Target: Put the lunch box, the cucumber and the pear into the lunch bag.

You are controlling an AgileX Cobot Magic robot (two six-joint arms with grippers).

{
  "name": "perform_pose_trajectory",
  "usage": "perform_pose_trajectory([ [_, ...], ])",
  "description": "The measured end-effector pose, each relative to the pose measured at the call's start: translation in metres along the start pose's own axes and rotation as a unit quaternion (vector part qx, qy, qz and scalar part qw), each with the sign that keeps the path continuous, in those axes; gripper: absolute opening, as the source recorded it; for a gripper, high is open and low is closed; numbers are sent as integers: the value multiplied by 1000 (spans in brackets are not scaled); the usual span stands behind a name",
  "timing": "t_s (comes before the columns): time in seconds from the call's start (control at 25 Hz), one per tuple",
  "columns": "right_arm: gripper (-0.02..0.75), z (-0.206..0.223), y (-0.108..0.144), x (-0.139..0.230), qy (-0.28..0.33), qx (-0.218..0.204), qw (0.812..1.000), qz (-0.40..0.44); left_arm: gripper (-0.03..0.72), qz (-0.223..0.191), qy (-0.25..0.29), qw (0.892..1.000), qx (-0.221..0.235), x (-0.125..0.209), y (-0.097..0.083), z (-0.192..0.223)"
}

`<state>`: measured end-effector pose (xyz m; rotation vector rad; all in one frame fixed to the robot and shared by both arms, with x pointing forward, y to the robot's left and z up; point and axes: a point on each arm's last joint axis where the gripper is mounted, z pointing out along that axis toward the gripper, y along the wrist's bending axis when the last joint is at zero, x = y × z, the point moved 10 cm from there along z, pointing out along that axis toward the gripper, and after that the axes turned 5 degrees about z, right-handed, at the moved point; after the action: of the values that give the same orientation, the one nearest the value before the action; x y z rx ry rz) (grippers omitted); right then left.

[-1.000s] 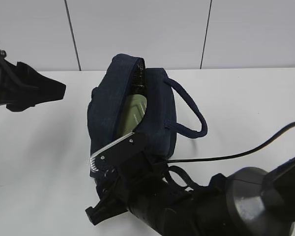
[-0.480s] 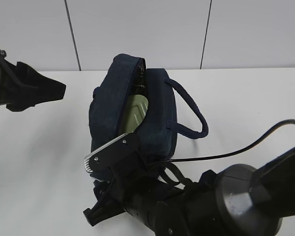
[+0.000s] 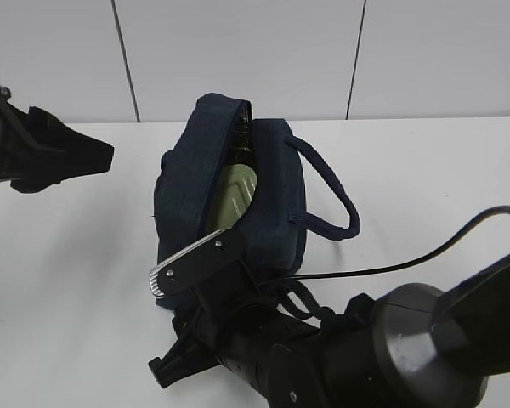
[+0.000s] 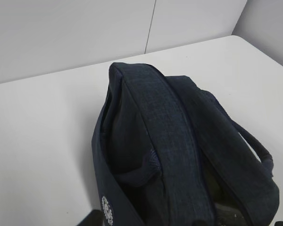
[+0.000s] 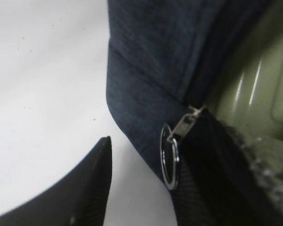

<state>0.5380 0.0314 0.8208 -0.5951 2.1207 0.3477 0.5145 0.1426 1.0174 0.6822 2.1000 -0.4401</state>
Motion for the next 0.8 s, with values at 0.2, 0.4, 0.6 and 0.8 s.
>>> perform_pose_trajectory([
  [0.2, 305, 0, -2, 1, 2, 6, 1000, -1, 342, 0, 0, 1000, 0, 0, 0, 0],
  [0.4, 305, -5, -3, -9, -7, 7, 1000, -4, 342, 0, 0, 1000, 0, 0, 0, 0],
  [0.6, 305, -7, -5, -10, -6, 14, 1000, 1, 342, 0, 0, 1000, 0, 0, 0, 0],
  [0.8, 303, -7, -6, -7, 4, 14, 1000, 0, 342, 0, 0, 1000, 0, 0, 0, 0],
])
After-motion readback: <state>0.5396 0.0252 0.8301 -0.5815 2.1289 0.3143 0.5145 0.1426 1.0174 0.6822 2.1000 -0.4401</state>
